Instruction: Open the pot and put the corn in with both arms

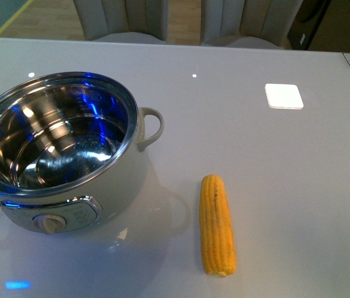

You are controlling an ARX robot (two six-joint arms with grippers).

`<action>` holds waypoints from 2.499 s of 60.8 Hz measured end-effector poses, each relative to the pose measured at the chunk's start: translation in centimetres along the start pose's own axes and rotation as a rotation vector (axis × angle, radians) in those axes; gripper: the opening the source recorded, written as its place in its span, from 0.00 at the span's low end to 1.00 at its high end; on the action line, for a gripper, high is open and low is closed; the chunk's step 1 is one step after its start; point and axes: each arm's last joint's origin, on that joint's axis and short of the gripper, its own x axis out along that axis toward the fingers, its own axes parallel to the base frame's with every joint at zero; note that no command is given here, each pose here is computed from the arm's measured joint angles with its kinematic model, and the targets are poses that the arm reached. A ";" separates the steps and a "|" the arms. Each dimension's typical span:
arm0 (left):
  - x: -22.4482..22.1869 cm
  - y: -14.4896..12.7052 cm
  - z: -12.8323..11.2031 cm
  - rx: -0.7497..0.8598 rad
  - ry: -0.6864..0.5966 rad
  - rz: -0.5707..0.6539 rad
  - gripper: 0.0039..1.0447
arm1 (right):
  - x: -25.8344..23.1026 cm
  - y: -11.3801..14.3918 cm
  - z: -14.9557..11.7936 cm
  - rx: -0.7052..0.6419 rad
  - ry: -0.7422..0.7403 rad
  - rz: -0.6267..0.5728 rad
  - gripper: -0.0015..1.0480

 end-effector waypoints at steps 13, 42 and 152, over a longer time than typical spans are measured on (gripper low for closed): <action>-1.5 0.5 4.7 0.009 -0.082 0.012 0.94 | 0.0 0.0 0.0 0.000 0.000 0.000 0.92; -15.3 -1.0 13.0 -0.014 -0.174 -0.138 0.94 | 0.0 0.0 0.0 0.000 0.000 0.000 0.92; -30.8 -10.3 13.7 0.032 -0.295 -0.282 0.03 | 0.0 0.0 0.0 0.000 0.000 0.000 0.92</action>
